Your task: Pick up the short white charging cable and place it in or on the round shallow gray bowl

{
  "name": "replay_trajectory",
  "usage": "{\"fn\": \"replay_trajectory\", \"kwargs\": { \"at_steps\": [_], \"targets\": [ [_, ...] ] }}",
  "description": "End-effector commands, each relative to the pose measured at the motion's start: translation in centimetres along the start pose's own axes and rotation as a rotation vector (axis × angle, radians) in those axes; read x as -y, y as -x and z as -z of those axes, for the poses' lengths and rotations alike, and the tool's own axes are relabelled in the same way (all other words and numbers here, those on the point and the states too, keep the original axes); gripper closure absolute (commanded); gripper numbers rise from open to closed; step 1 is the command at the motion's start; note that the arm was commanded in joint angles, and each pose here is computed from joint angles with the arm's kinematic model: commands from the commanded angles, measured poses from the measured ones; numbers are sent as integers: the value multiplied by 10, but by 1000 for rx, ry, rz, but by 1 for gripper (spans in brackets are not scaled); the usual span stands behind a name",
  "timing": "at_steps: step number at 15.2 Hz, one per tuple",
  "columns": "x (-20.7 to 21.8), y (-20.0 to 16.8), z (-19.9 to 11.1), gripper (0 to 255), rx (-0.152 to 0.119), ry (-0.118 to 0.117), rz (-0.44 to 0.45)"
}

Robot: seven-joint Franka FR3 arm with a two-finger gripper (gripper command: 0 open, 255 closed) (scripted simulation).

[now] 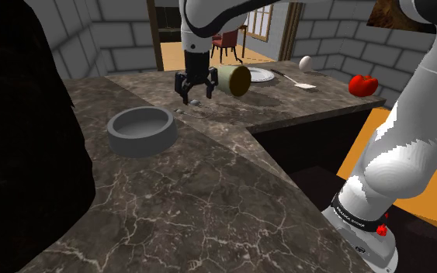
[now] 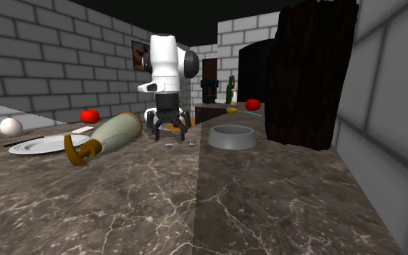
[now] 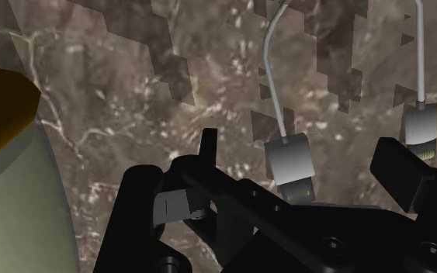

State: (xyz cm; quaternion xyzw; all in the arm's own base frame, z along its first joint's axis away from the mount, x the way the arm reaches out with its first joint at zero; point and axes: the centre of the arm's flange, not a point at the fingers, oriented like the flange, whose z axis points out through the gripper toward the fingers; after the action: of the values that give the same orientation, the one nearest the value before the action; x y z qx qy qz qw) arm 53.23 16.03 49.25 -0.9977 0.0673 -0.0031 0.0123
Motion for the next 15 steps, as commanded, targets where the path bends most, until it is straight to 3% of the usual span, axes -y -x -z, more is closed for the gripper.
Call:
{"fn": "replay_trajectory", "kwargs": {
  "at_steps": [1, 8, 9, 15],
  "targets": [
    [0, 0, -9, 0, 0, 0, 0],
    [0, 0, -9, 0, 0, 0, 0],
    [0, 0, -9, 255, 0, 0, 0],
    [2, 0, -9, 255, 0, 0, 0]
  ]
}}
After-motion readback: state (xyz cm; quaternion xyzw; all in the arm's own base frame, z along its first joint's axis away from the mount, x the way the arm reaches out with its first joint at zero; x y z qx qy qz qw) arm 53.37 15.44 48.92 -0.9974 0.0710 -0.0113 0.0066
